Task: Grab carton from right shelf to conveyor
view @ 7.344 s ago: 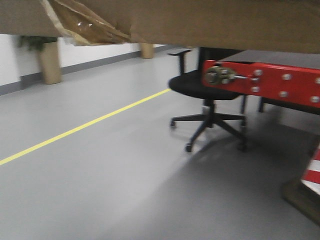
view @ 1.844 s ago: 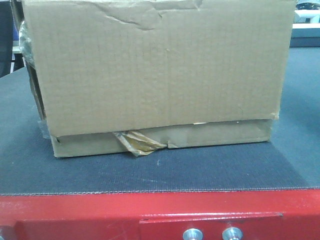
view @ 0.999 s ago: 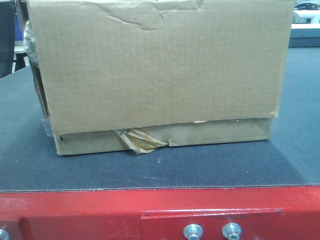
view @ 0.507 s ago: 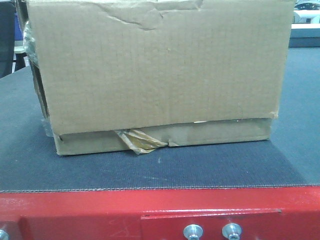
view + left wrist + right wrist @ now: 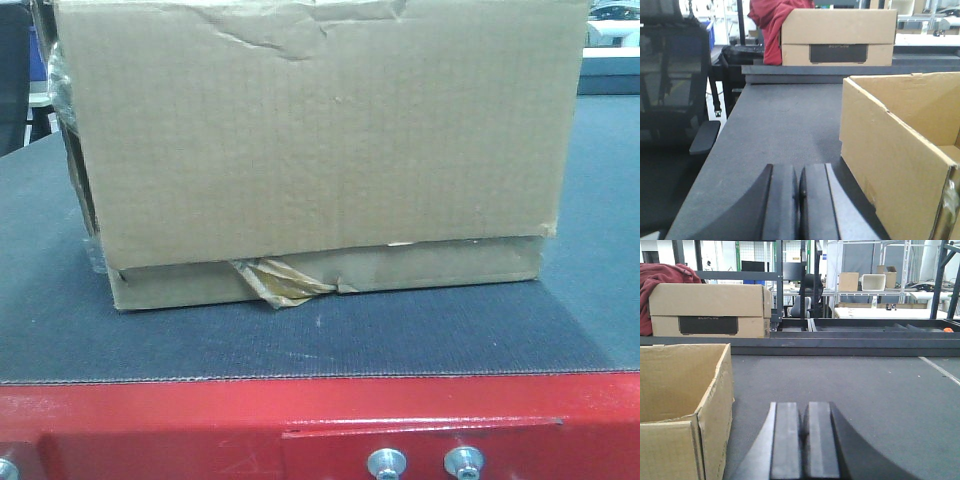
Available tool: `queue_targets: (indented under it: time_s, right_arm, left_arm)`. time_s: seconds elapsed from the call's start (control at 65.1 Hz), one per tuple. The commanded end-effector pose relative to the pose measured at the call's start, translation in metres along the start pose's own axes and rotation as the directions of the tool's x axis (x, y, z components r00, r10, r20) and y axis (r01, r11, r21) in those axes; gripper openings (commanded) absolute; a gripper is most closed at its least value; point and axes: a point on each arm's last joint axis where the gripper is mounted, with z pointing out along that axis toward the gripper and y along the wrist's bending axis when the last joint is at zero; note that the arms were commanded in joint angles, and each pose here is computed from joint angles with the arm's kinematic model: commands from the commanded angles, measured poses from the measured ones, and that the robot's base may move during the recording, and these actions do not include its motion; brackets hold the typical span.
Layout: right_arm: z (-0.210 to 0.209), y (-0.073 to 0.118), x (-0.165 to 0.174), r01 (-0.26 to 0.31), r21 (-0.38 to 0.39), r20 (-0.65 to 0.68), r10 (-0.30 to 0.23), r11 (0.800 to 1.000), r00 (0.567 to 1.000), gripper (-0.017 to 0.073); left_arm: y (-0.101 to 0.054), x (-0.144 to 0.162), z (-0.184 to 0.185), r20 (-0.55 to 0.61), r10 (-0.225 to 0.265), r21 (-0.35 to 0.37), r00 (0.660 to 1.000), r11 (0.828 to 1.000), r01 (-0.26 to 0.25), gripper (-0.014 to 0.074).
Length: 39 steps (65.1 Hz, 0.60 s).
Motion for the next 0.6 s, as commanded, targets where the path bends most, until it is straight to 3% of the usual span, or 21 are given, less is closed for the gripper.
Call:
queue_targets:
  time_s: [0.0,0.123,0.338,0.384,0.446,0.584]
  right_arm:
    - [-0.001,0.0,-0.002,0.023,0.003,0.027,-0.023,1.0,0.999,-0.007]
    - [-0.001,0.0,-0.002,0.023,0.003,0.027,-0.023,1.0,0.999,-0.007]
    - [-0.001,0.0,-0.002,0.023,0.003,0.027,-0.023,1.0,0.999,-0.007]
    - [-0.001,0.0,-0.002,0.023,0.003,0.027,-0.023,1.0,0.999,-0.007]
    - [-0.001,0.0,-0.002,0.023,0.003,0.027,-0.023,1.0,0.999,-0.007]
    - [-0.001,0.0,-0.002,0.023,0.003,0.03,-0.023,1.0,0.999,-0.007]
  left_arm:
    - [-0.002,0.009,-0.003,0.027,0.037,0.004,0.999,0.999,-0.037,0.0004]
    - [-0.002,0.04,-0.001,0.087,0.007,-0.045,0.996,0.999,-0.003,0.0004]
    - [-0.003,0.103,0.006,0.169,0.013,-0.068,0.985,0.998,-0.001,0.0004]
    - [-0.003,0.103,0.005,0.202,0.015,-0.07,0.979,0.998,-0.001,0.0004]
    - [-0.003,0.112,0.006,0.106,0.006,-0.064,0.994,0.998,0.001,0.0004]
    - [-0.003,0.111,0.006,0.115,0.006,-0.064,0.993,0.998,0.001,0.0004]
